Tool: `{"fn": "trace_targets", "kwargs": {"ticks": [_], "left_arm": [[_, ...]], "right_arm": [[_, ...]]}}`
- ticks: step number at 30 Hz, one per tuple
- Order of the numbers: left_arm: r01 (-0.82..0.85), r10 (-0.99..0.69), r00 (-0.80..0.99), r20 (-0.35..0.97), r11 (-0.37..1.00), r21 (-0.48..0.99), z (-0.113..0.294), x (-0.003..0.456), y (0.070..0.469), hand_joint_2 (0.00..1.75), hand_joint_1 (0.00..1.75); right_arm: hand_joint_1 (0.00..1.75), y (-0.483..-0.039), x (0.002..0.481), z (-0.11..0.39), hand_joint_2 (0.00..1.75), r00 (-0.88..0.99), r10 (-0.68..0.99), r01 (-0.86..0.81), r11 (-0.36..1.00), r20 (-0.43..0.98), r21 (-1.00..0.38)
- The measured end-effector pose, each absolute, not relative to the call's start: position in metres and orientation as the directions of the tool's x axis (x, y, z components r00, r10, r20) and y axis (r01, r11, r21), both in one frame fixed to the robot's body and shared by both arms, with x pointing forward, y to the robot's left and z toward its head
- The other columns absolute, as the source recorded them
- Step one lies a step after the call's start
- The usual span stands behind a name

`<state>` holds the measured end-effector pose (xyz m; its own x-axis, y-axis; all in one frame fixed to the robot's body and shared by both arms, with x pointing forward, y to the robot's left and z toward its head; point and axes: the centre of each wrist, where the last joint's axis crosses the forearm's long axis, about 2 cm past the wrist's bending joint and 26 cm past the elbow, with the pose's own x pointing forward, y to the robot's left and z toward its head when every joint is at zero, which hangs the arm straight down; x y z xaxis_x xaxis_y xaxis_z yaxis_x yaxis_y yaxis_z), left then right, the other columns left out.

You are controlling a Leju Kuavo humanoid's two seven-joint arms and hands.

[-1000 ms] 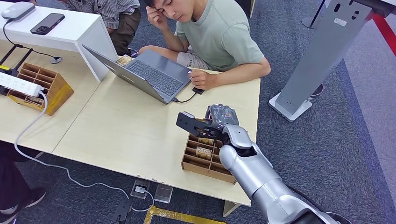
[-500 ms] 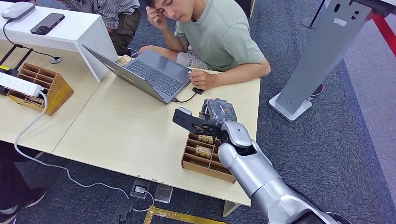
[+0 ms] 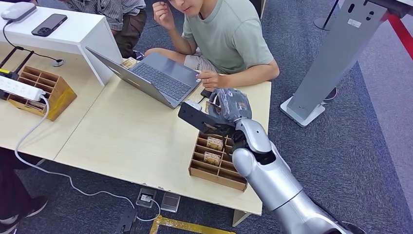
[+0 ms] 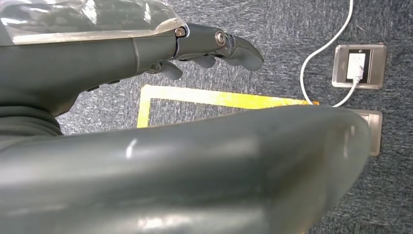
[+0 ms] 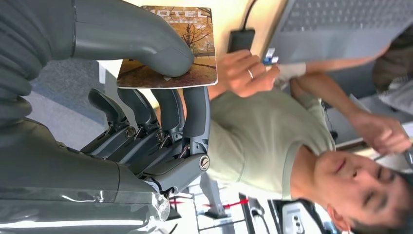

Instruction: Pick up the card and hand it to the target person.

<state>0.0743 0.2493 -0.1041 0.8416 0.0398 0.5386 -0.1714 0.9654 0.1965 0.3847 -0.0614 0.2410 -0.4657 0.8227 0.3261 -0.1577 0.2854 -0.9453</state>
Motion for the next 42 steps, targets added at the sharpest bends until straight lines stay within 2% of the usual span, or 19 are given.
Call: {"fn": "trace_targets", "kwargs": {"ticks": [7, 14, 21, 27, 30, 34, 36, 40, 42], "left_arm": [[-0.170, 0.043, 0.840, 0.541, 0.967, 0.187, -0.104, 0.074, 0.249, 0.00, 0.00], [-0.157, 0.036, 0.837, 0.547, 0.972, 0.176, -0.104, 0.074, 0.249, 0.00, 0.00], [-0.132, 0.022, 0.832, 0.554, 0.978, 0.161, -0.104, 0.075, 0.248, 0.00, 0.00], [-0.121, 0.016, 0.828, 0.560, 0.981, 0.151, -0.104, 0.075, 0.248, 0.00, 0.00], [-0.119, 0.015, 0.827, 0.562, 0.982, 0.149, -0.104, 0.075, 0.248, 0.00, 0.00], [-0.115, 0.012, 0.828, 0.561, 0.982, 0.150, -0.104, 0.075, 0.247, 0.00, 0.00], [-0.114, 0.010, 0.830, 0.558, 0.982, 0.152, -0.104, 0.075, 0.247, 0.00, 0.00], [-0.117, 0.011, 0.834, 0.551, 0.981, 0.157, -0.104, 0.075, 0.247, 0.00, 0.00], [-0.119, 0.012, 0.835, 0.550, 0.980, 0.158, -0.104, 0.075, 0.247, 0.00, 0.00]], "right_arm": [[1.52, -0.084, 0.387, 0.271, 1.75, -0.476, 0.808, 0.024, 0.407, 0.347, -0.913], [1.45, -0.110, 0.411, 0.299, 1.75, -0.486, 0.806, 0.250, 0.499, 0.338, -0.830], [1.42, -0.138, 0.440, 0.302, 1.75, -0.362, 0.896, 0.422, 0.403, 0.256, -0.812], [1.37, -0.154, 0.452, 0.284, 1.75, -0.266, 0.950, 0.432, 0.270, 0.165, -0.860], [1.30, -0.158, 0.454, 0.275, 1.75, -0.237, 0.961, 0.415, 0.231, 0.140, -0.880], [0.02, -0.161, 0.456, 0.267, 1.75, -0.216, 0.968, 0.391, 0.203, 0.125, -0.898], [0.00, -0.163, 0.457, 0.263, 1.75, -0.212, 0.970, 0.372, 0.191, 0.118, -0.908], [0.00, -0.162, 0.457, 0.256, 0.00, -0.240, 0.963, 0.319, 0.194, 0.119, -0.928], [0.00, -0.160, 0.457, 0.254, 0.00, -0.255, 0.958, 0.302, 0.207, 0.130, -0.931]]}}
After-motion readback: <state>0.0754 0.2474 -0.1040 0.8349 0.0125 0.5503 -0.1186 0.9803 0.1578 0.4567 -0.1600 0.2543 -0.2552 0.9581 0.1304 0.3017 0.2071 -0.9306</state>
